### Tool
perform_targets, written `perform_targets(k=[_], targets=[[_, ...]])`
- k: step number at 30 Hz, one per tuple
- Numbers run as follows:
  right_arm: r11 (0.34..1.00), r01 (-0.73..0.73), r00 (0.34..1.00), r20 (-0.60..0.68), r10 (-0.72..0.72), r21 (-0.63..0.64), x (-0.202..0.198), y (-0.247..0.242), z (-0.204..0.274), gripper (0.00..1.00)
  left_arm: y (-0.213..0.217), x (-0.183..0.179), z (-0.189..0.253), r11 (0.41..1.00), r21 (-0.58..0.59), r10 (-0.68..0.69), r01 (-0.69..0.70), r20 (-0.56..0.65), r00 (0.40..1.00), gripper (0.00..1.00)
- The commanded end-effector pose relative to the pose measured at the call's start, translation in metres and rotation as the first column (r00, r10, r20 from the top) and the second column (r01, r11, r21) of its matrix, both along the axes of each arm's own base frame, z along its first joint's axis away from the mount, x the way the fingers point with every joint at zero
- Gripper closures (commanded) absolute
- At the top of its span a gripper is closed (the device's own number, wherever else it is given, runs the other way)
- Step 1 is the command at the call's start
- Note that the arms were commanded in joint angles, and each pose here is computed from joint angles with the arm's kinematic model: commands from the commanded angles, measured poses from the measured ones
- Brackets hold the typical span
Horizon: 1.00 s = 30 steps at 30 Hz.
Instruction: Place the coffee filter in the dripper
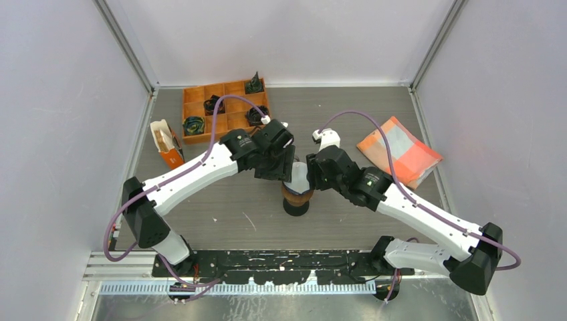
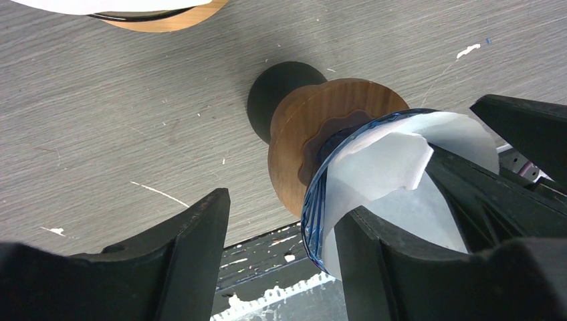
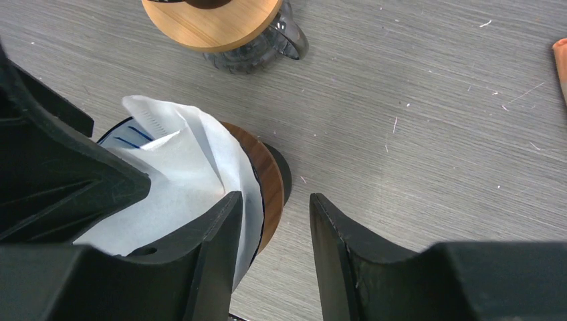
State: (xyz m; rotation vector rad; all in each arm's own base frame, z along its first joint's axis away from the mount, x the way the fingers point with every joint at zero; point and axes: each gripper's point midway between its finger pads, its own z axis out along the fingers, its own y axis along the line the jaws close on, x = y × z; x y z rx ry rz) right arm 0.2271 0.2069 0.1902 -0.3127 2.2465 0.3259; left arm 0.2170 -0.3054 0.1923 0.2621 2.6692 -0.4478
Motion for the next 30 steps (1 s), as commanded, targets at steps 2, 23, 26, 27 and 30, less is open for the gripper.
perform_targets(k=[2,23,26,27,30], targets=[[0.996,-0.008,0.995,0.101,0.000,0.085,0.005,0.001,0.044,0.51,0.003,0.001,0.019,0.999,-0.046,0.001,0.001,0.043,0.999,0.40],[0.993,-0.037,0.991,0.136,0.022,0.108,0.005,0.004,0.062,0.45,-0.007,0.001,0.051,0.982,-0.187,-0.005,0.022,0.095,0.995,0.34],[0.994,-0.032,0.991,0.134,0.018,0.101,0.006,0.004,0.060,0.44,-0.013,0.004,0.052,0.980,-0.198,-0.014,0.035,0.103,0.995,0.32],[0.995,-0.030,0.991,0.134,0.017,0.099,0.007,0.004,0.059,0.44,-0.015,0.005,0.053,0.979,-0.200,-0.018,0.039,0.105,0.994,0.32],[0.995,-0.025,0.991,0.135,0.012,0.095,0.008,0.004,0.056,0.44,-0.023,0.010,0.053,0.978,-0.204,-0.031,0.053,0.109,0.994,0.30]])
